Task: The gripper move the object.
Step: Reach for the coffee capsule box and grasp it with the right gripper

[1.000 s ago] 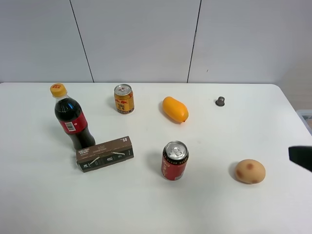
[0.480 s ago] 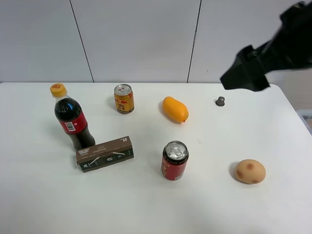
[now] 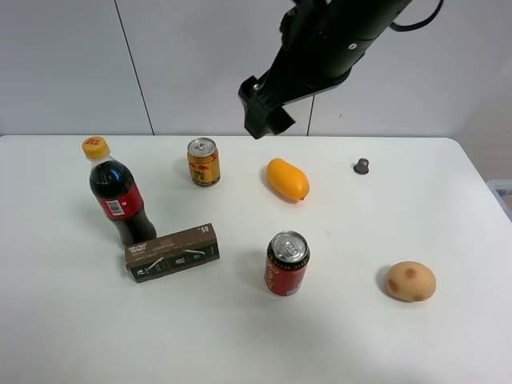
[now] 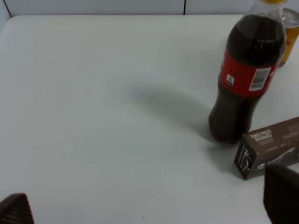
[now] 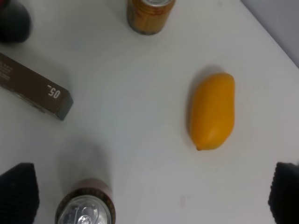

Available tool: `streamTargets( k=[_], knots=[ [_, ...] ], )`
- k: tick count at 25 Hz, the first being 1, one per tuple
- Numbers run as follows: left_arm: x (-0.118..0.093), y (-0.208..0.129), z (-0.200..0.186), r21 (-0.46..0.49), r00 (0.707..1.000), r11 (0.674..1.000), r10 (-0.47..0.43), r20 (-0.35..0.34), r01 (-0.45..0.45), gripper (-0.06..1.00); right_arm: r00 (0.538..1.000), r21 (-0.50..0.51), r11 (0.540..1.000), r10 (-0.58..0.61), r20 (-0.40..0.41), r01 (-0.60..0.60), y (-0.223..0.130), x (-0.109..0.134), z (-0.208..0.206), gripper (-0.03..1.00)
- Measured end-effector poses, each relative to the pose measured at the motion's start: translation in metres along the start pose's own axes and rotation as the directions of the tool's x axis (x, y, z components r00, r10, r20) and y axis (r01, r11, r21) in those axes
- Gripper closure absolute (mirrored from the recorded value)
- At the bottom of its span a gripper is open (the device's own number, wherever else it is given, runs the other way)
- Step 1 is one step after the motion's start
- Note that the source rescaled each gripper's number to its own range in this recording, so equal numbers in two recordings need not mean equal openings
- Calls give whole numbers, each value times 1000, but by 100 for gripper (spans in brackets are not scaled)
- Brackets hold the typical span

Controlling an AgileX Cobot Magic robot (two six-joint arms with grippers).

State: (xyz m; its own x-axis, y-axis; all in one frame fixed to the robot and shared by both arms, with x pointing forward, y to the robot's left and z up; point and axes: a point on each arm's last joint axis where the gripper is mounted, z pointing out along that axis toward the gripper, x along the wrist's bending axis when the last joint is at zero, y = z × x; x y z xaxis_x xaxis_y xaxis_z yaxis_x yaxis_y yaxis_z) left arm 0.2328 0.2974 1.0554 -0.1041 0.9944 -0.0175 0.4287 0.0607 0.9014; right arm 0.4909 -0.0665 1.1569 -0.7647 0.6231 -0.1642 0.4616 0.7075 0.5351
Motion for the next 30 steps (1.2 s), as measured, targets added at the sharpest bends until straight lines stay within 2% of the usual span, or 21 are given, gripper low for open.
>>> streamTargets(
  k=[6, 11, 14, 19, 24, 30],
  knots=[
    [0, 0, 0, 0, 1000, 1000, 0, 1, 0, -6, 981, 41, 982, -184, -65, 186, 9, 32, 38, -3],
    [0, 0, 0, 0, 1000, 1000, 0, 1, 0, -6, 944, 16, 949, -313, -101, 316, 13, 40, 54, -3],
    [0, 0, 0, 0, 1000, 1000, 0, 1, 0, -6, 908, -5, 915, -400, -127, 402, 14, 43, 59, -3],
    [0, 0, 0, 0, 1000, 1000, 0, 1, 0, -6, 815, -69, 834, -550, -183, 548, 16, 52, 75, -3],
    [0, 0, 0, 0, 1000, 1000, 0, 1, 0, -6, 768, -96, 808, -584, -263, 582, 15, 62, 105, -3],
    [0, 0, 0, 0, 1000, 1000, 0, 1, 0, -6, 738, -73, 787, -603, -303, 613, 10, 68, 135, -3]
  ],
)
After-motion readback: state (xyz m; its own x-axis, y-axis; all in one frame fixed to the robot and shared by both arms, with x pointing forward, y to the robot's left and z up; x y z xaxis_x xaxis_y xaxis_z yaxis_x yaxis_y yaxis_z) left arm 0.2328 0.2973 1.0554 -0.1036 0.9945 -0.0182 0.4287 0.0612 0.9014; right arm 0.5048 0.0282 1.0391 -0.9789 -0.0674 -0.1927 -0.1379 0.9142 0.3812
